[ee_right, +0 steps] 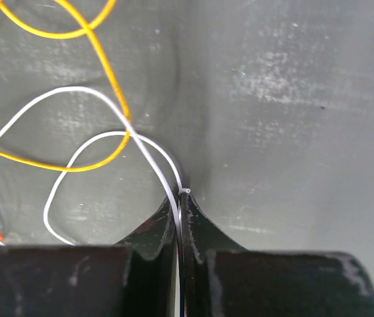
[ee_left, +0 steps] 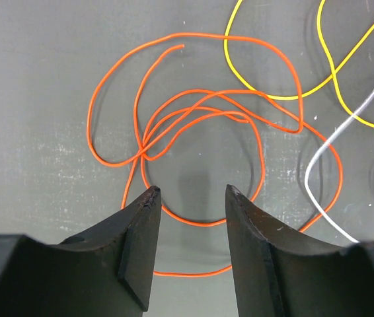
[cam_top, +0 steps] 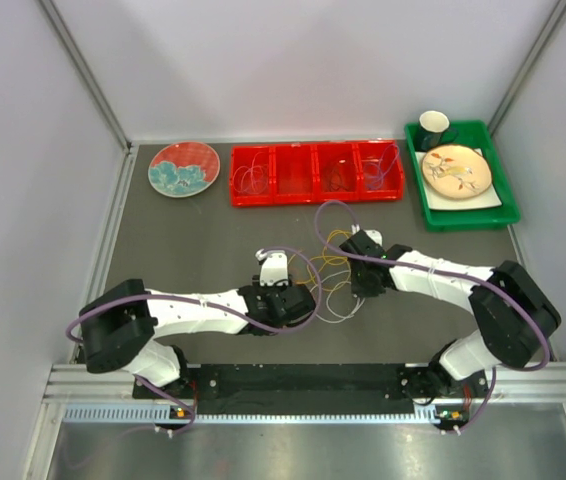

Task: Untangle the cables

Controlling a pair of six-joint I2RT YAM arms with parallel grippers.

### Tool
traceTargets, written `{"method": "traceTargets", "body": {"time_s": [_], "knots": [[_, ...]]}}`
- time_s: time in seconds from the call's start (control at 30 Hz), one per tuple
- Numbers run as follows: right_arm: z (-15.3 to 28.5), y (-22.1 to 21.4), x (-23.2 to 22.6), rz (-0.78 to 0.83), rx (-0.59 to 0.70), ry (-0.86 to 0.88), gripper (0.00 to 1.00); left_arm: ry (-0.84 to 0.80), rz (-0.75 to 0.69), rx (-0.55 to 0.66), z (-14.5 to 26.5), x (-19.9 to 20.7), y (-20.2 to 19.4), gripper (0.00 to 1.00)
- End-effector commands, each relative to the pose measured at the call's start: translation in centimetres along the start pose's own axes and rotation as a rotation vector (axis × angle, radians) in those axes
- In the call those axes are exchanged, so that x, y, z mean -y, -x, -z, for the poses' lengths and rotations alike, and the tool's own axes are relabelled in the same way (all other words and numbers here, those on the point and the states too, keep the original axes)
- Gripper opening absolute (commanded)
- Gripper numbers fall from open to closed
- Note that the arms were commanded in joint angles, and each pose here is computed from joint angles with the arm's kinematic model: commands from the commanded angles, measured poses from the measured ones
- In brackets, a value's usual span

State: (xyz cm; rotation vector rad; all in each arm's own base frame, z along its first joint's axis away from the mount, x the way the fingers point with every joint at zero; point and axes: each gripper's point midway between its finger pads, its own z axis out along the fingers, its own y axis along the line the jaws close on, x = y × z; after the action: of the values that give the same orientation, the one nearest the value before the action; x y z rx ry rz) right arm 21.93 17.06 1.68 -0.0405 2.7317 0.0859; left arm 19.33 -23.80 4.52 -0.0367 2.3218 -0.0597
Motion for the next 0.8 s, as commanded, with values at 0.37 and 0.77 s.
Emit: {"method": "traceTargets", "body": {"time_s": [0.37, 0.77], "knots": [[6.3, 1.5, -0.7, -0.009, 0.033, 0.105, 0.00, -0.009, 0.020, 0.048, 0.1, 1.2, 1.6, 0.48], [13.4, 7.4, -2.6, -0.003, 0.190, 0.188, 0.00, -0.013, 0.032, 0.052, 0.2, 1.0, 1.7, 0.48]]}}
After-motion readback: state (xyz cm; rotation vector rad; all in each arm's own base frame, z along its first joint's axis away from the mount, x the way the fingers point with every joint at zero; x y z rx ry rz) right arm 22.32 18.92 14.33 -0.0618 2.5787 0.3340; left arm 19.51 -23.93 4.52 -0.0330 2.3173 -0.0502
